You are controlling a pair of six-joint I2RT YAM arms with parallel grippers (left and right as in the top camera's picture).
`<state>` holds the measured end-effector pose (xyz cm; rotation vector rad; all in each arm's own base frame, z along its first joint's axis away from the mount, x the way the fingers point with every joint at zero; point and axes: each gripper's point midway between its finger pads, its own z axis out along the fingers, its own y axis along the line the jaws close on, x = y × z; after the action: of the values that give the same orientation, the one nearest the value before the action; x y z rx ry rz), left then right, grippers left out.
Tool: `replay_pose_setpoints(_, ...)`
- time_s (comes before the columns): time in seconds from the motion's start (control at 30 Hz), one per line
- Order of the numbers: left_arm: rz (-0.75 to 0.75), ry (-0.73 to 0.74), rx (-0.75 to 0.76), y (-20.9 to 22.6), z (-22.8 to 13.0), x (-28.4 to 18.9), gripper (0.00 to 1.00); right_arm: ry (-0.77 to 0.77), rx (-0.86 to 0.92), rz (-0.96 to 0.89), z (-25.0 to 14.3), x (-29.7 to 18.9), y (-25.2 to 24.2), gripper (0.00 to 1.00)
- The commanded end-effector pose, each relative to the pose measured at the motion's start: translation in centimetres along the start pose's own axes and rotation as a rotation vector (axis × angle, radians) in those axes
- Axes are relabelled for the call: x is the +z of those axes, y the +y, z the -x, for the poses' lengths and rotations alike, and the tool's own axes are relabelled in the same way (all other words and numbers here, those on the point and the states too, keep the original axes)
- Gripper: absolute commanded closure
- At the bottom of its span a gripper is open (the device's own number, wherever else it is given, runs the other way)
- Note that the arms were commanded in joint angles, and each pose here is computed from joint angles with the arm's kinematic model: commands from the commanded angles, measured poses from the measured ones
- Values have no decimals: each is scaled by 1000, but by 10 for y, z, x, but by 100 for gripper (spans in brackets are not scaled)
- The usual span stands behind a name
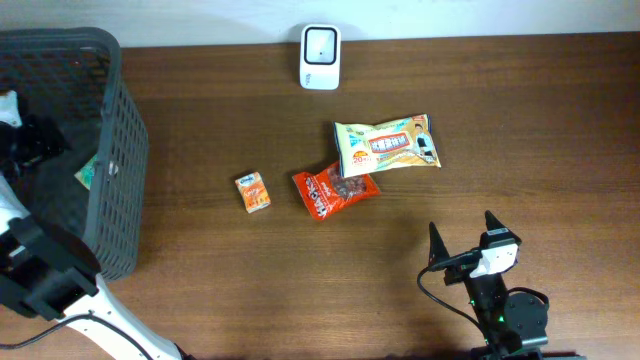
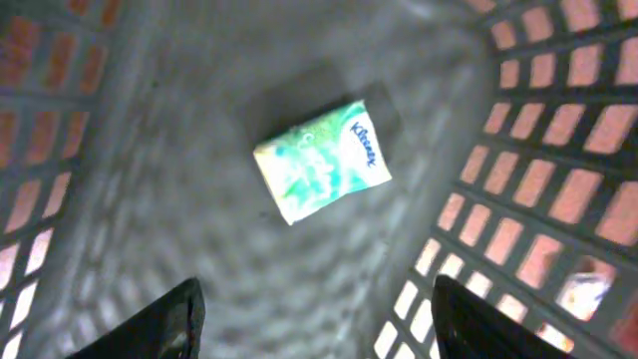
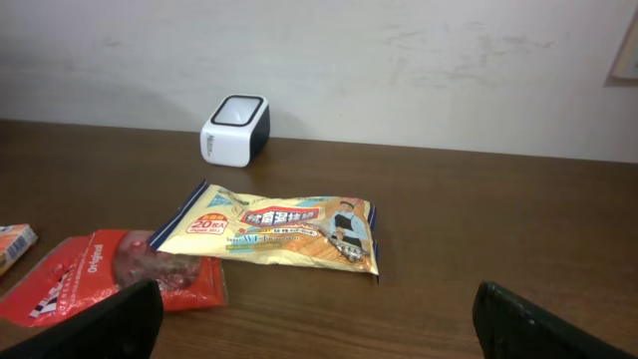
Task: Scan the item barcode
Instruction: 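Take the small teal pack from the basket with the left gripper, place it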
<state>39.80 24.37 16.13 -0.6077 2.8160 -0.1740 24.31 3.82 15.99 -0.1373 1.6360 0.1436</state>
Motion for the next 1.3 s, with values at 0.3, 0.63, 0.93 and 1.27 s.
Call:
replay_pose_setpoints(0.3,134,-17,391,-17,4,121,41,5,10,7,-3,0,2,2)
replay_pose_setpoints(0.63,189,34,231,-4,-3,129,100,5,10,7,-3,0,2,2)
replay_pose_setpoints(0.93,-469,-562,151,-191,-21,-218,100,5,10,7,-3,0,2,1)
replay_pose_setpoints(1.27,-258,-43,537,-348,-171,-56,100,5,10,7,-3,0,2,2)
